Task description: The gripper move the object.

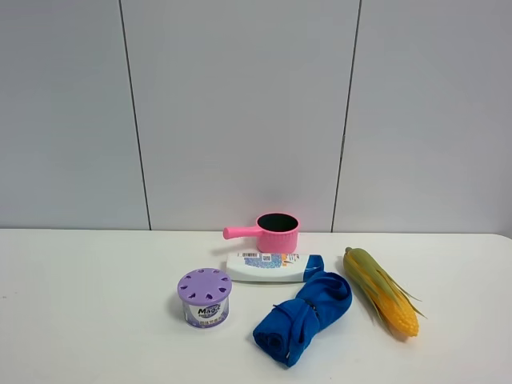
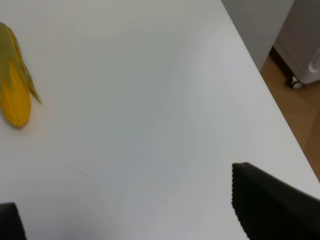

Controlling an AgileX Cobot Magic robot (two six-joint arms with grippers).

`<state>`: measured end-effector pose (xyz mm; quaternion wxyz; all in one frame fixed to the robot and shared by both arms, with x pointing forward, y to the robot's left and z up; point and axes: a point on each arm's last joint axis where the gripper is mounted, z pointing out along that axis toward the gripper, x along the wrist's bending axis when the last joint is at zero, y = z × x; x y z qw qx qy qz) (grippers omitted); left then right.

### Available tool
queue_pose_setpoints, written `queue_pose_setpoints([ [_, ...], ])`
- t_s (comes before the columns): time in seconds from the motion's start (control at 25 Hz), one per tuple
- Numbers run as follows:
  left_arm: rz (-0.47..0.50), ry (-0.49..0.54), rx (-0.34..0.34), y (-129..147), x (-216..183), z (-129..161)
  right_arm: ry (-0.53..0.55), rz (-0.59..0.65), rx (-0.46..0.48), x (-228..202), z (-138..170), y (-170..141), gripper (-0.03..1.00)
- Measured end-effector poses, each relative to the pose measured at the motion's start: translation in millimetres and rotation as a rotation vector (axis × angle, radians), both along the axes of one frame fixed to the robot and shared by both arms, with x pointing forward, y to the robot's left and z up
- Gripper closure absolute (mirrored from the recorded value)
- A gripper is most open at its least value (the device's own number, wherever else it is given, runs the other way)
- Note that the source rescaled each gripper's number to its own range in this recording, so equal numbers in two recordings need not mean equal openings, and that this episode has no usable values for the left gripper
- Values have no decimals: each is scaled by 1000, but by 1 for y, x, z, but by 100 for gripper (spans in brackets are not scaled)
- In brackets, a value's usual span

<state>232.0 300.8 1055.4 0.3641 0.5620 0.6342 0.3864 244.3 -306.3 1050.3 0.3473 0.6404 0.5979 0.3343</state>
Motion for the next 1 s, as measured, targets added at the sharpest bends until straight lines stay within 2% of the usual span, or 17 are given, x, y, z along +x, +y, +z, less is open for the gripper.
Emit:
queue_pose_setpoints([
  [0.24, 0, 0, 0, 0, 0, 0, -4, 80, -35, 1, -3, 5, 31],
  [0.8, 0, 0, 0, 0, 0, 0, -10, 54, -26, 1, -3, 3, 34],
  [1.0, 0, 0, 0, 0, 0, 0, -76, 15, -26, -9, -2, 3, 34],
])
